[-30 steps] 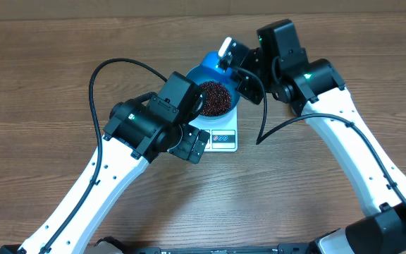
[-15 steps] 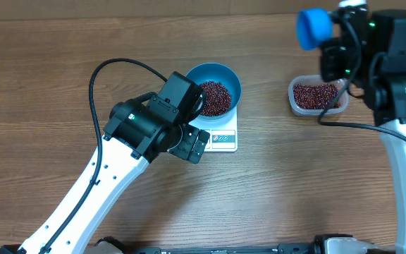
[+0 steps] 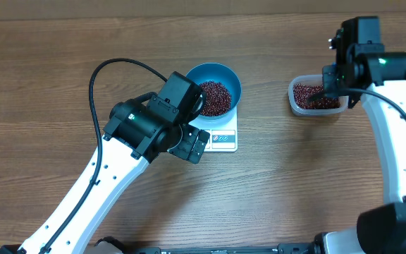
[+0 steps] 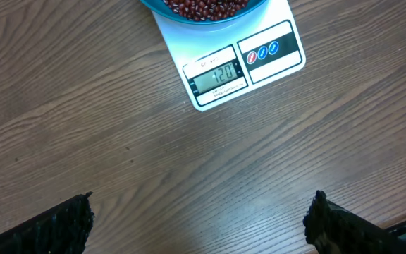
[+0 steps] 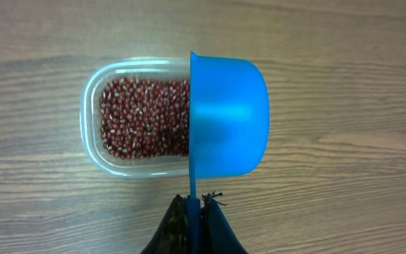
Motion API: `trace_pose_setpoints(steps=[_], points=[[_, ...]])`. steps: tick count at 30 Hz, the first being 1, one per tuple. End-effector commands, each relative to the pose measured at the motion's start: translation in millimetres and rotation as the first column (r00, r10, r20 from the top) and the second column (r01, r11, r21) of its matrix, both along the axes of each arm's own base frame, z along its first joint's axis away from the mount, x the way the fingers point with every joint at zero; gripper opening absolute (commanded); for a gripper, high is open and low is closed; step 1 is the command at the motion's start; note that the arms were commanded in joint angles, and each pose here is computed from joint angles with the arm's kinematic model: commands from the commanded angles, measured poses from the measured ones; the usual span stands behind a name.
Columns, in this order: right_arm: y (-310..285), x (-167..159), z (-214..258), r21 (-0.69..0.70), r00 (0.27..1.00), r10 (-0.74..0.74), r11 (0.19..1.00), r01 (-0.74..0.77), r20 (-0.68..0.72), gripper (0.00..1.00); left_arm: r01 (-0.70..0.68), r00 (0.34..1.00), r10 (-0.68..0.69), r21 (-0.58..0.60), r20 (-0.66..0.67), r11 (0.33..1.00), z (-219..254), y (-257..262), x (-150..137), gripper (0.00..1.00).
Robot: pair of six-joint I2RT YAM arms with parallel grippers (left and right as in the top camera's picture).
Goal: Scoop item into bowl and weigh 150g on scale
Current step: 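Move the scoop back right into the bean tub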
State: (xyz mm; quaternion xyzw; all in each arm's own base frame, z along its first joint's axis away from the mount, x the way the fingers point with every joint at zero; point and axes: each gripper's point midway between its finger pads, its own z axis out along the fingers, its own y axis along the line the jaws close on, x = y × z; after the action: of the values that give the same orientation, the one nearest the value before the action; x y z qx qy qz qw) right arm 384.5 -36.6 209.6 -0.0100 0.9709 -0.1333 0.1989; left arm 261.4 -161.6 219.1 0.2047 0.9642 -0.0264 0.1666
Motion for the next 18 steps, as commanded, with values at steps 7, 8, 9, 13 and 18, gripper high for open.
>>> trace_pose_setpoints(steps=[7,8,9,13,18], points=[[9,5,-42,-0.019,0.992,-0.010,1.000,0.008,-0.127,0.04,-0.004,1.000,0.004,0.008,0.000,1.000,-2,0,0,1.00],[9,5,-44,-0.019,0.991,-0.010,1.000,0.007,-0.134,0.04,-0.004,1.000,0.004,0.008,0.000,1.000,-2,0,0,0.99],[10,5,-46,-0.020,0.990,-0.008,1.000,0.005,-0.143,0.04,-0.004,1.000,0.004,0.008,0.000,1.000,-2,0,0,1.00],[14,6,-55,-0.020,0.987,0.002,1.000,-0.005,-0.159,0.04,-0.004,1.000,0.004,0.008,0.000,1.000,-2,0,0,1.00],[31,4,-70,0.010,0.981,0.070,0.998,-0.070,-0.182,0.04,-0.004,1.000,0.004,0.008,0.000,1.000,-2,0,0,1.00]])
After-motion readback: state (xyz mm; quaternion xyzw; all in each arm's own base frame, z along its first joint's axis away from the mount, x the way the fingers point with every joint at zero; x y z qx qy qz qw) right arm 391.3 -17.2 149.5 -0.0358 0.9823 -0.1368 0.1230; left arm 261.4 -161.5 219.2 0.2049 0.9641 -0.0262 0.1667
